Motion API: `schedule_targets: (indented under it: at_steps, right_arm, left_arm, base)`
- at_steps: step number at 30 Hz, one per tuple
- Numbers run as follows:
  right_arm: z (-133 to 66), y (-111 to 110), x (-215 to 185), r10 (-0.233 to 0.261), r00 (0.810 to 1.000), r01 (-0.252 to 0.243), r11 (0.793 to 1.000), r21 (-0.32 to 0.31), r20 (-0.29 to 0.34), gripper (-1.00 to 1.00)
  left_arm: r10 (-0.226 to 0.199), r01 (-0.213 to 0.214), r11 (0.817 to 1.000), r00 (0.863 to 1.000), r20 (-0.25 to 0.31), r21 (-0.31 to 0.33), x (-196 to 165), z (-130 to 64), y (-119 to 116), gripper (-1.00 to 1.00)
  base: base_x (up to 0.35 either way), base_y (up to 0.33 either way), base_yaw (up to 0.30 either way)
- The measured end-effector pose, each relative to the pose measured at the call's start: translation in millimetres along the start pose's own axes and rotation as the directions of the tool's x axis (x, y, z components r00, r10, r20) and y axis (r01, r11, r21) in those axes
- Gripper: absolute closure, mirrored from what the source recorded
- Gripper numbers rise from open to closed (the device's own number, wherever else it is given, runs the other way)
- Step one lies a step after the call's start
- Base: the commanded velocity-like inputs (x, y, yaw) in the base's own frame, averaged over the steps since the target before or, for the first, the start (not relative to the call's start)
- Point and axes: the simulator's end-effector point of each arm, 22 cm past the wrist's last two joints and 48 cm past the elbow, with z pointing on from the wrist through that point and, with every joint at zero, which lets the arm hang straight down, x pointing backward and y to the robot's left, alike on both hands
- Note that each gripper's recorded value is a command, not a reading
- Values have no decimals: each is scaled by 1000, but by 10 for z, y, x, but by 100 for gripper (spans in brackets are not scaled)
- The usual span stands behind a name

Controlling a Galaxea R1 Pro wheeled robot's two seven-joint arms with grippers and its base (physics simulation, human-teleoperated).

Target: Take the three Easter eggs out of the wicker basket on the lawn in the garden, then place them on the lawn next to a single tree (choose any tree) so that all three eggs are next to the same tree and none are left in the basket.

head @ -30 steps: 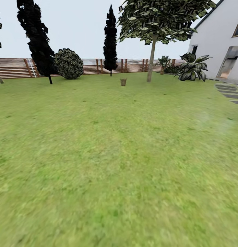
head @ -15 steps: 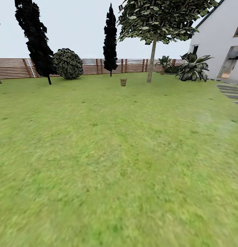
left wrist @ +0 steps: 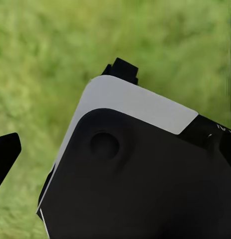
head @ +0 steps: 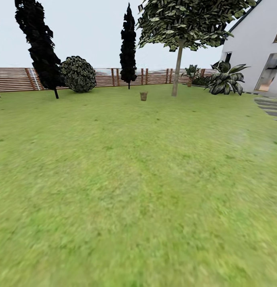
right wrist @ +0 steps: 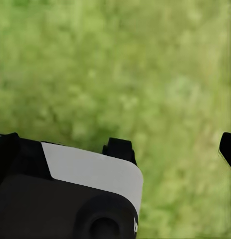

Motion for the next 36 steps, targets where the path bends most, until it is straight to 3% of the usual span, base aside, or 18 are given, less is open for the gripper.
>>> schedule_targets:
  at_steps: [36]
  right_arm:
    - [0,0,0,0,1000,0,1000,0,0,-100]
  left_arm:
    - [0,0,1000,1000,1,-1,-7,0,10,-100]
  base:
    - [325,0,0]
